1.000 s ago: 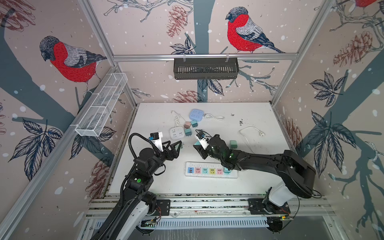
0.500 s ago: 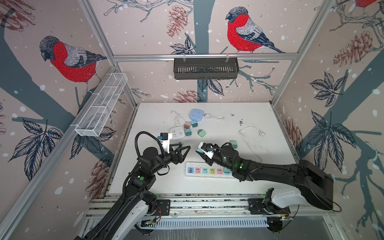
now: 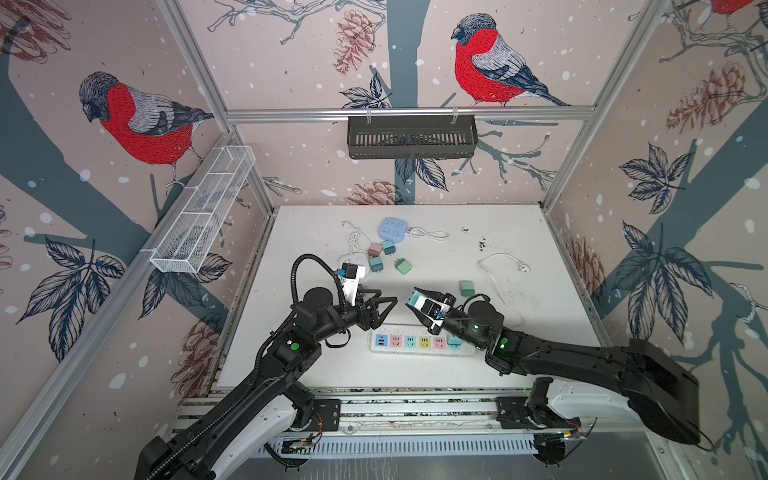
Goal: Insert the plug
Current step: 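Carry the teal adapter with the right gripper while the left gripper reaches toward it, then grasp the teal adapter with the left gripper while the right gripper withdraws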
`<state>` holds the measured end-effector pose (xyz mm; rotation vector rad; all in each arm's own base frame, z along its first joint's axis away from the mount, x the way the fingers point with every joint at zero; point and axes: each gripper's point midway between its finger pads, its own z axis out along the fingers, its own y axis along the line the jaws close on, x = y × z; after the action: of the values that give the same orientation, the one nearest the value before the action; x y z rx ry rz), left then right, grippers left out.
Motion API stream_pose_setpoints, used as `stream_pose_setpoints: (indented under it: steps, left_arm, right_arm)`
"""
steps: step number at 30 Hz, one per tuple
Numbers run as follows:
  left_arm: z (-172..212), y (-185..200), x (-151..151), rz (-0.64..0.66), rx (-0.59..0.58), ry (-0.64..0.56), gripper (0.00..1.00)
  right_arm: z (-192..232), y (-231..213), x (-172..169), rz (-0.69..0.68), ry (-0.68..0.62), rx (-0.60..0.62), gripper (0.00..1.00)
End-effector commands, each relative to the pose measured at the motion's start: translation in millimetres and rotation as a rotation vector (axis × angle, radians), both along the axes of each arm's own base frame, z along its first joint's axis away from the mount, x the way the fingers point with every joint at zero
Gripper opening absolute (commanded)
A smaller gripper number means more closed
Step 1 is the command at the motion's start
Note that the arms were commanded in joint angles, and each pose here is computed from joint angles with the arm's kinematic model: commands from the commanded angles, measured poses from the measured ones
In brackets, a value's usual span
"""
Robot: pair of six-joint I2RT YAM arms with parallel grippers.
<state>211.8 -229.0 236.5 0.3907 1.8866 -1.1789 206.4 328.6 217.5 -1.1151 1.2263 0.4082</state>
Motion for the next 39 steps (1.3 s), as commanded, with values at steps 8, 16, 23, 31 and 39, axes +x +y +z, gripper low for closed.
stream_pose_setpoints:
  steps: [8, 16, 23, 31, 39]
  left_arm:
    - [15.5, -13.0, -4.3, -0.061, -0.009, -0.07, 0.75]
    - [16.9, -25.0, -10.1, -0.112, -0.001, -0.076, 0.73]
    - [18.6, -42.7, -15.5, -0.156, 0.02, -0.08, 0.67]
    - [14.9, -61.1, -19.6, -0.2, 0.042, -0.074, 0.51]
    - [14.3, -65.6, -19.3, -0.208, 0.048, -0.074, 0.0]
  right_arm:
    - [8.6, -1.2, -12.3, 0.068, -0.08, 0.013, 0.01]
    - [17.5, -0.3, -28.2, 0.148, -0.111, 0.017, 0.02]
    - [21.9, 7.6, -30.7, 0.176, -0.112, 0.013, 0.02]
    - [29.1, 15.8, -39.0, 0.217, -0.128, 0.014, 0.02]
    - [26.5, 18.4, -37.9, 0.212, -0.123, 0.005, 0.06]
